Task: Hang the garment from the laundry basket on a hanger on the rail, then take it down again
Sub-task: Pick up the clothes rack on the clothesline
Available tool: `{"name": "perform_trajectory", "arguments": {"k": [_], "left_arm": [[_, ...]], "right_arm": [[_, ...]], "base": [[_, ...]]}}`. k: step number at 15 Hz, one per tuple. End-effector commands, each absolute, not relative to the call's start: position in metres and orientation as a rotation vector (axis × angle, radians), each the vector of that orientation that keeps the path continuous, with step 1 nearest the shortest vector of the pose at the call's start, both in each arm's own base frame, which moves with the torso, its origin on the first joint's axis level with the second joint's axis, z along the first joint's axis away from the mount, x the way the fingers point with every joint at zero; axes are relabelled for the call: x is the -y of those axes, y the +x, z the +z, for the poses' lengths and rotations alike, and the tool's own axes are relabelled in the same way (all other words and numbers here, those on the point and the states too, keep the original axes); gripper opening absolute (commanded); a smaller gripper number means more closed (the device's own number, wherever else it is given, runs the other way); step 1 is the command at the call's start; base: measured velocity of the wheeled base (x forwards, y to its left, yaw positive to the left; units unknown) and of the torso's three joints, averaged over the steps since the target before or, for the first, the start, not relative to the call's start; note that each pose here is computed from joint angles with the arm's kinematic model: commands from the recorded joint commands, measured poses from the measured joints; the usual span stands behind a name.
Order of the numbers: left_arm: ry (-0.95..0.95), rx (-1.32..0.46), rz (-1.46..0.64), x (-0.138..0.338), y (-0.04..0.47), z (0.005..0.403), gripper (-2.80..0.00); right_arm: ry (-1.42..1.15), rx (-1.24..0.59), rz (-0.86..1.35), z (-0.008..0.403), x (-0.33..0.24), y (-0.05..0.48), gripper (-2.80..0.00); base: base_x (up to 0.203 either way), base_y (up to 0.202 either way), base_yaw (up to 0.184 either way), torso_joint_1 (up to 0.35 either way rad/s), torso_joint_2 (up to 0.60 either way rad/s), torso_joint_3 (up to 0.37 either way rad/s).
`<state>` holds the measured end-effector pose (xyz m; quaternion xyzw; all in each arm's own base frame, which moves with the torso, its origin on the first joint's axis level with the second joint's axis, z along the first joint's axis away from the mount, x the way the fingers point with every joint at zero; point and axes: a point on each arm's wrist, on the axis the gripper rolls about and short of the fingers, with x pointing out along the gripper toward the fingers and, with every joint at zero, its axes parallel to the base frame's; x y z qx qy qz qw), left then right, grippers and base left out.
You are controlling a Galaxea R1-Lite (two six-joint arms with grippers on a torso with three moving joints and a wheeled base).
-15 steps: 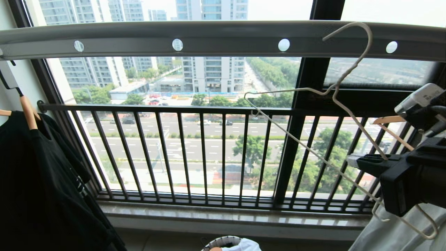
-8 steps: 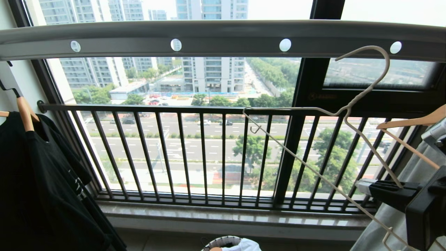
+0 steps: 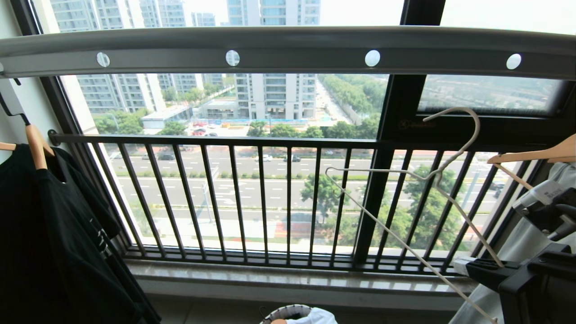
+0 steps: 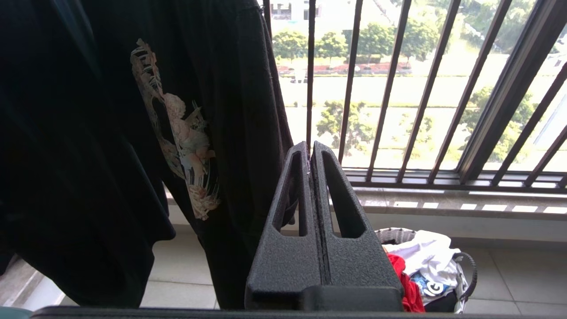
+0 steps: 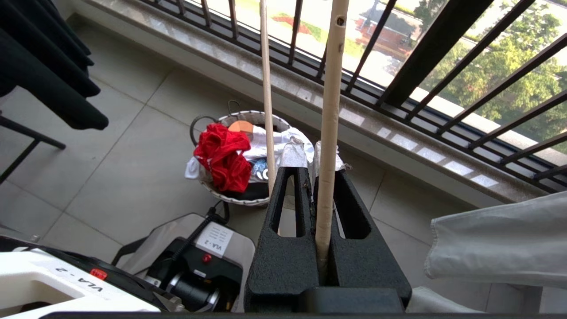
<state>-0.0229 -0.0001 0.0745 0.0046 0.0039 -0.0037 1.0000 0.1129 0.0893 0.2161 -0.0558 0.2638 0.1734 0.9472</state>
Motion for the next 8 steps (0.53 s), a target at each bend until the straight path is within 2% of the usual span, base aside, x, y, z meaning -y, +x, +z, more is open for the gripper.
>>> {"name": "perform_trajectory", "arguments": {"k": [1, 8], "left_arm": [[0.009, -0.009, -0.008, 0.0, -0.023, 0.075, -2.8], [0.009, -0.009, -0.008, 0.0, -0.023, 0.075, -2.8]], "right_arm": [[-0.092, -0.588, 0.307, 0.205, -0.09, 0.117, -2.8], [-0.002, -0.688, 0.201, 0.178, -0.088, 0.116, -2.8]], "base": [[0.0, 0.0, 0.0, 0.0, 0.0, 0.0], [0.0, 0.0, 0.0, 0.0, 0.0, 0.0]]}}
